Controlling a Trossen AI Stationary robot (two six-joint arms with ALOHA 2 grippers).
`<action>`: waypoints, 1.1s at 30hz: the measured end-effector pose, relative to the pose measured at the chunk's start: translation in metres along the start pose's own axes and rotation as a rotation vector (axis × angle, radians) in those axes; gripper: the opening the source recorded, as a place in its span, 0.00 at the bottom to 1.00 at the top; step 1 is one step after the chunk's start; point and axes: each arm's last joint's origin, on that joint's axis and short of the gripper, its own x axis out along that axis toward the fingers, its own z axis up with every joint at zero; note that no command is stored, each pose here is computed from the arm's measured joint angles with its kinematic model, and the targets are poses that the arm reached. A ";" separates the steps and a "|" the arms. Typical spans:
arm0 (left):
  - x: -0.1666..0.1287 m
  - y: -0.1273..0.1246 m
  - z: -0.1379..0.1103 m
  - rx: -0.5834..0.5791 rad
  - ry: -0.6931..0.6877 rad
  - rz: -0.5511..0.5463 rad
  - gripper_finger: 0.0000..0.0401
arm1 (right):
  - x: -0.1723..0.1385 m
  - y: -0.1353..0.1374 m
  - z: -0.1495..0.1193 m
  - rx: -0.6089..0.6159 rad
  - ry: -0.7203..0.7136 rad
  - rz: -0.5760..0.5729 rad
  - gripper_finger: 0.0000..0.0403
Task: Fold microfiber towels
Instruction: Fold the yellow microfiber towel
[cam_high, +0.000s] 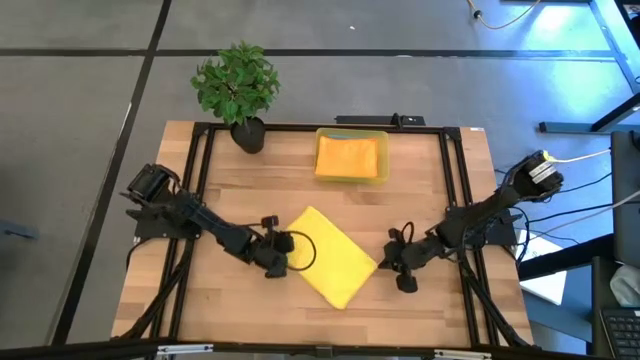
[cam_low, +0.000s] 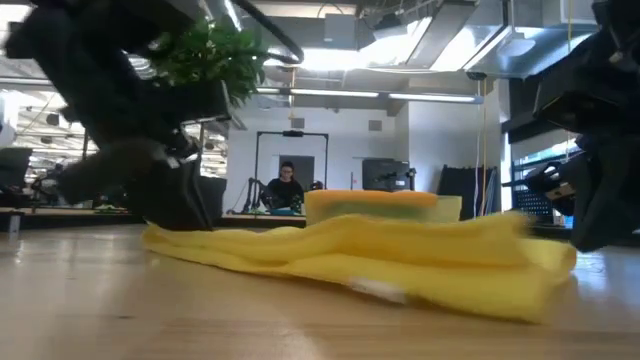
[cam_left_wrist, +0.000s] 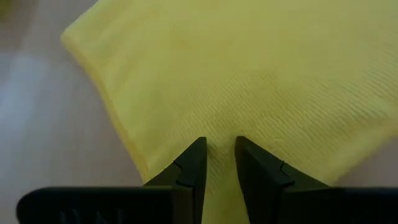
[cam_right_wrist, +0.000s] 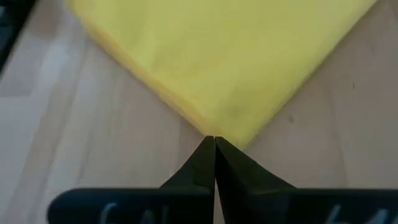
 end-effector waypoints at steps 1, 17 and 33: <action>0.002 0.005 0.000 0.002 0.020 0.024 0.19 | 0.002 0.000 0.000 0.001 0.010 -0.005 0.03; 0.030 0.069 0.024 0.236 0.132 0.207 0.19 | 0.047 0.044 0.053 -0.101 0.019 0.211 0.04; -0.036 -0.038 0.029 0.262 -0.200 -0.059 0.19 | 0.026 0.072 0.086 -0.319 -0.274 0.315 0.05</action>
